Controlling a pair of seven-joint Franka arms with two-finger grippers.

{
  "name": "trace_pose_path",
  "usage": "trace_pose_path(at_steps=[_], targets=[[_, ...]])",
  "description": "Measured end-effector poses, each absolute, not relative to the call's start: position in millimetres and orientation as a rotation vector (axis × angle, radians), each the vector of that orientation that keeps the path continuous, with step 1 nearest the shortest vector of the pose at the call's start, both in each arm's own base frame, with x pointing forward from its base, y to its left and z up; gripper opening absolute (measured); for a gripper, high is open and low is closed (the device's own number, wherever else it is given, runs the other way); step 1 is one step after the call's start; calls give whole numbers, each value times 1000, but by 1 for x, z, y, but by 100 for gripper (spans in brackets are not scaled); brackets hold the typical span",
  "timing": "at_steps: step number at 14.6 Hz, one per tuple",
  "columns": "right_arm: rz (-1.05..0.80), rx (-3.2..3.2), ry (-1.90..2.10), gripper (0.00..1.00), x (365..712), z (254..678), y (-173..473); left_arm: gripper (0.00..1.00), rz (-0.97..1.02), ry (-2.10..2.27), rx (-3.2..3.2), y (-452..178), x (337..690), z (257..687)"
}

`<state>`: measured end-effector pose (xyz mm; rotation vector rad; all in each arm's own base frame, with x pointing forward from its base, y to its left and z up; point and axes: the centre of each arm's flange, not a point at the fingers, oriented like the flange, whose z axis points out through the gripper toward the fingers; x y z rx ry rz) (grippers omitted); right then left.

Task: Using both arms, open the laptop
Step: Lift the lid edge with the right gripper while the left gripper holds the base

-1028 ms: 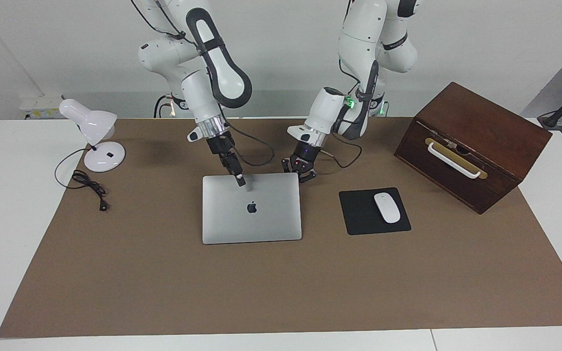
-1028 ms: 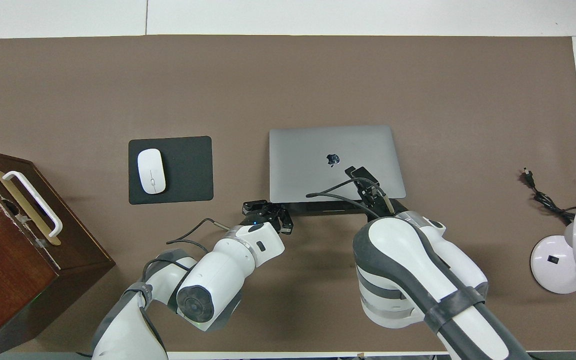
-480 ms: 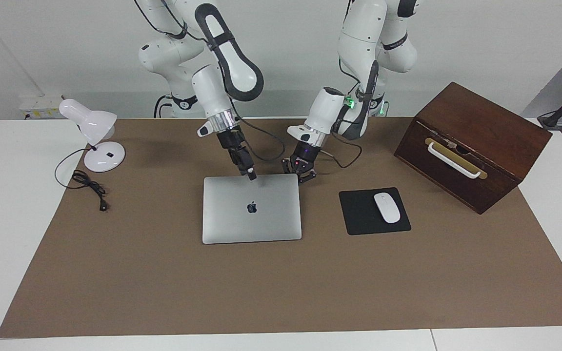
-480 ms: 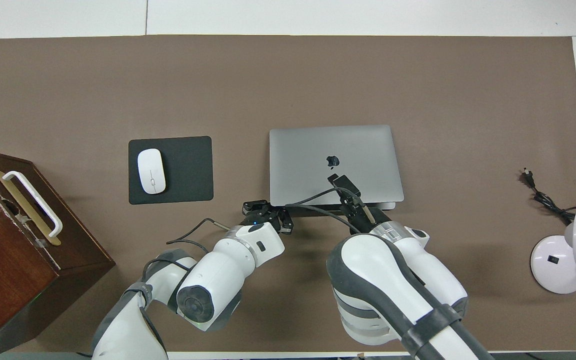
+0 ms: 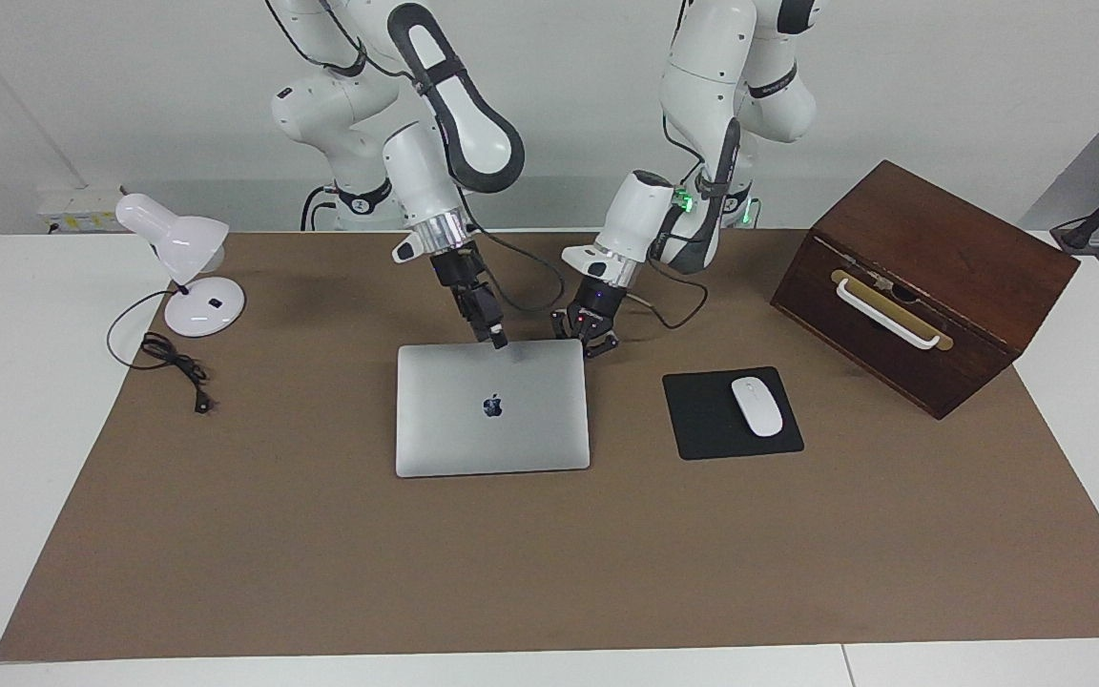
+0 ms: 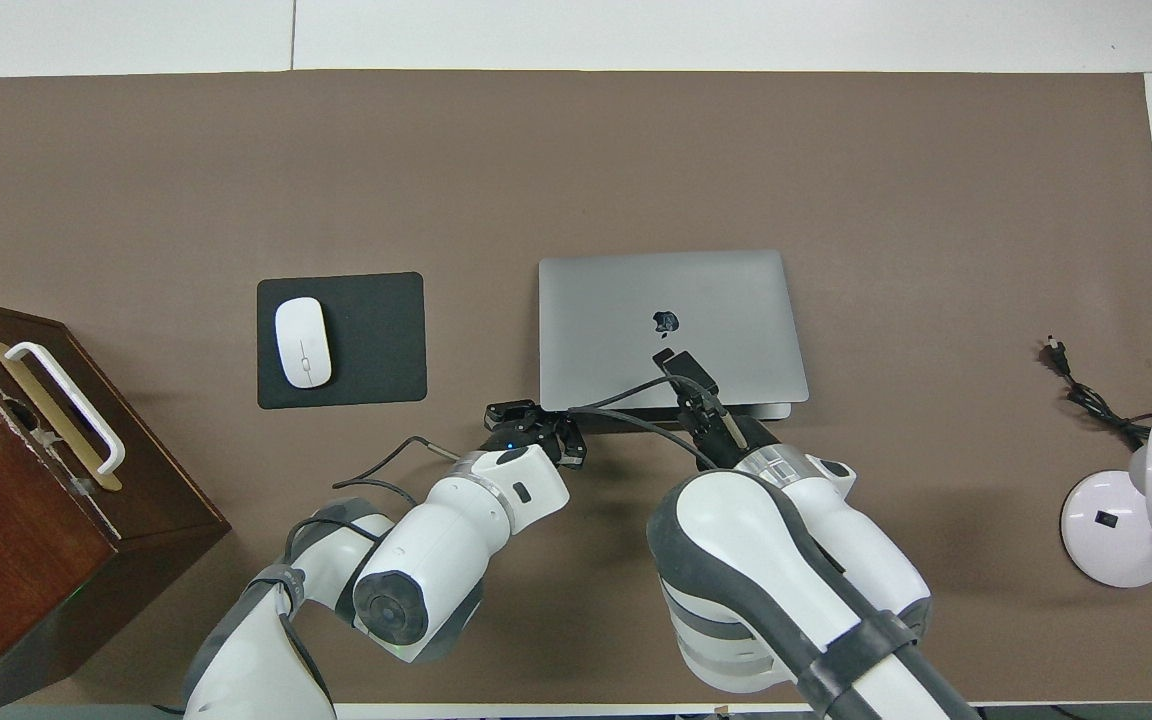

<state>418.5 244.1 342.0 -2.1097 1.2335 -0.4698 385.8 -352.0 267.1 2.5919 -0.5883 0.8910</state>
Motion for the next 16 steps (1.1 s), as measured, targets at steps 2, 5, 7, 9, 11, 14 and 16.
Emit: trace_pose_path(at_steps=[2, 5, 7, 9, 11, 14, 16], targets=[[-468, -2108, 1242, 100, 417, 341, 244, 1, 891, -588, 2592, -352, 386, 267], [-474, -2110, 1256, 100, 413, 341, 246, 1, 891, -589, 2592, -352, 386, 267], [-477, -2110, 1262, 100, 414, 340, 245, 1, 891, -589, 2592, -352, 386, 267], [-482, -2107, 1272, 100, 417, 339, 240, 1, 891, -589, 2592, -352, 386, 267], [-493, -2106, 1280, 100, 420, 339, 234, 1, 891, -589, 2592, -352, 386, 267], [-502, -2097, 1296, 100, 427, 338, 222, 1, 891, -589, 2592, -352, 386, 267], [-507, -2096, 1298, 100, 431, 338, 216, 1, 892, -589, 2592, -352, 386, 267]])
